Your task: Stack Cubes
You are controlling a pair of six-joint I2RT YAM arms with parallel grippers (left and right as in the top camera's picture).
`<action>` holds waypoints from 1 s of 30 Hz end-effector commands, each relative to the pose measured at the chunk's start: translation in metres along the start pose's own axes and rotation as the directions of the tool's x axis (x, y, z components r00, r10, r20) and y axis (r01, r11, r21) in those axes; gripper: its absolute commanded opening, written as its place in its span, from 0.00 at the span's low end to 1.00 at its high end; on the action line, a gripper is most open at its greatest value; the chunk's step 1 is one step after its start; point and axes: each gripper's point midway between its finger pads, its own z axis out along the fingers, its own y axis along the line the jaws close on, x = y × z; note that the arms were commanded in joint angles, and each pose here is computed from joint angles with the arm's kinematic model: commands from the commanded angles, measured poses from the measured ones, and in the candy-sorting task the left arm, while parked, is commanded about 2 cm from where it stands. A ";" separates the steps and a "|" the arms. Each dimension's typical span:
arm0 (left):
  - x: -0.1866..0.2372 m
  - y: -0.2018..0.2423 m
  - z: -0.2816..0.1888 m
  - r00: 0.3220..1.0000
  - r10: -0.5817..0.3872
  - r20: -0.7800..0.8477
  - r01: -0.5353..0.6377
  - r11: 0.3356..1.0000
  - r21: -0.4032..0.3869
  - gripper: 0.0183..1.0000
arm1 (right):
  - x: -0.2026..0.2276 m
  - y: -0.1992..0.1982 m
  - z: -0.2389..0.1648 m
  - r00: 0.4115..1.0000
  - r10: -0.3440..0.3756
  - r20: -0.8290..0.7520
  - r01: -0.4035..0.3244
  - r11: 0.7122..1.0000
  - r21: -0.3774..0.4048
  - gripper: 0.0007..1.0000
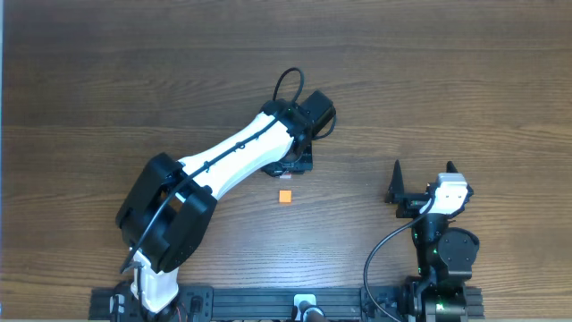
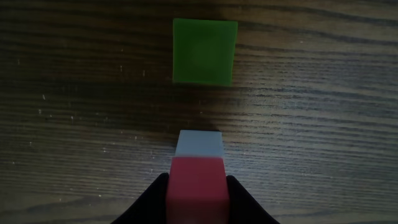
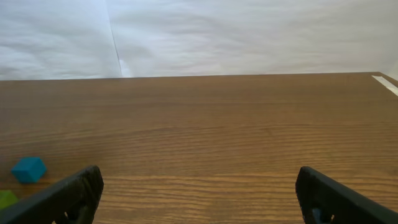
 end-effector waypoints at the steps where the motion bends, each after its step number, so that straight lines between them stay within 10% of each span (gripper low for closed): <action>1: -0.002 0.007 0.006 1.000 0.005 0.001 -0.005 1.000 -0.026 0.30 | 0.001 0.003 0.000 1.000 -0.001 0.002 0.001 1.000 -0.015 0.99; 30: 0.050 -0.003 -0.066 0.997 0.069 -0.019 -0.068 0.996 0.056 0.58 | 0.001 0.003 0.000 1.000 -0.001 0.002 0.001 1.000 -0.015 0.99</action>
